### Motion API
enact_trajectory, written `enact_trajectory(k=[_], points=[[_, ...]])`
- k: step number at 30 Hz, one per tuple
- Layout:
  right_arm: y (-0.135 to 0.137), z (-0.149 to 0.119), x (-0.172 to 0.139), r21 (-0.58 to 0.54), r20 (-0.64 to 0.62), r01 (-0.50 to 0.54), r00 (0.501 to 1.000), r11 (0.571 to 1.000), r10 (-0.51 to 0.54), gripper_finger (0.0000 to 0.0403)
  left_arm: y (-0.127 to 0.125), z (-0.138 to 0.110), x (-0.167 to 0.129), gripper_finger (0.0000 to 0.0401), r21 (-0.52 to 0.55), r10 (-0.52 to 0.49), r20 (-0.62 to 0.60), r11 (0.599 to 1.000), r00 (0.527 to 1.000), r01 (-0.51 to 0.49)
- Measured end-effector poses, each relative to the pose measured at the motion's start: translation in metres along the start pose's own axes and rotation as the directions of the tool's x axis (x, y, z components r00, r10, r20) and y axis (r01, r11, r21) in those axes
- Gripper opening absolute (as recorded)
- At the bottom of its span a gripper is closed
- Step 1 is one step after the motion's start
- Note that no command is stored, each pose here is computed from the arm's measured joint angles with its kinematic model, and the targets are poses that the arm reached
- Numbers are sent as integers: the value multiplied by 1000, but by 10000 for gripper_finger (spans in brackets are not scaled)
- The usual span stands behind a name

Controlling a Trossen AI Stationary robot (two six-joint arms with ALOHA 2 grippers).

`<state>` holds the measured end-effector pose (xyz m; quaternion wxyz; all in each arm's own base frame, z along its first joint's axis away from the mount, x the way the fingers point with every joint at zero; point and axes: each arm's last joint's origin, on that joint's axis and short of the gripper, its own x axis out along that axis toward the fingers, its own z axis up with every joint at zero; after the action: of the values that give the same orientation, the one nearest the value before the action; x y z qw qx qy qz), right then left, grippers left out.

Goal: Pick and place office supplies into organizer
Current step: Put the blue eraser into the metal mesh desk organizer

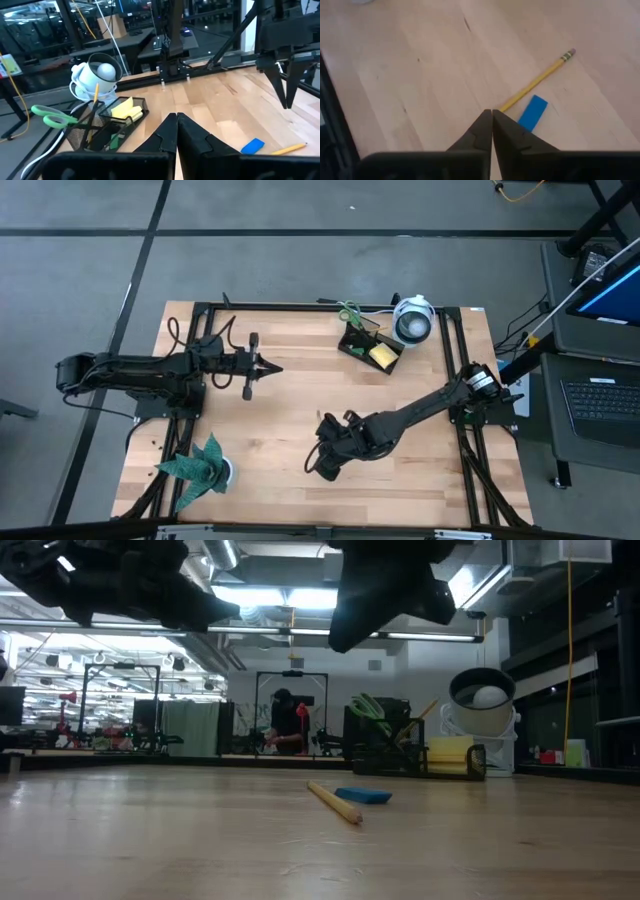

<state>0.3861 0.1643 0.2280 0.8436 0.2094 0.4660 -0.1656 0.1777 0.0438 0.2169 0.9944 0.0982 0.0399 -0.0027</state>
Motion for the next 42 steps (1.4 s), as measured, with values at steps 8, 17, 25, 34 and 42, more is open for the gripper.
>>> enact_trajectory(k=[8,17,25,34,42], points=[[-8,-6,9,153,5,44,999,987,-45,79,0,0,0,7,1,1,-1,1000,1000,-1],[-23,-22,38,267,20,30,999,963,-36,168,0,0,0,2,2,1,-1,1000,1000,-1],[-45,-28,55,207,-5,88,996,974,-88,209,0,0,0,4,2,1,-1,1000,1000,-1],[-52,-34,65,221,19,57,998,974,-62,209,0,0,0,5,2,18,-5,1000,1000,-18],[-53,-40,78,164,0,84,996,983,-86,209,1,0,0,4,0,19,-6,1000,1000,-19]])
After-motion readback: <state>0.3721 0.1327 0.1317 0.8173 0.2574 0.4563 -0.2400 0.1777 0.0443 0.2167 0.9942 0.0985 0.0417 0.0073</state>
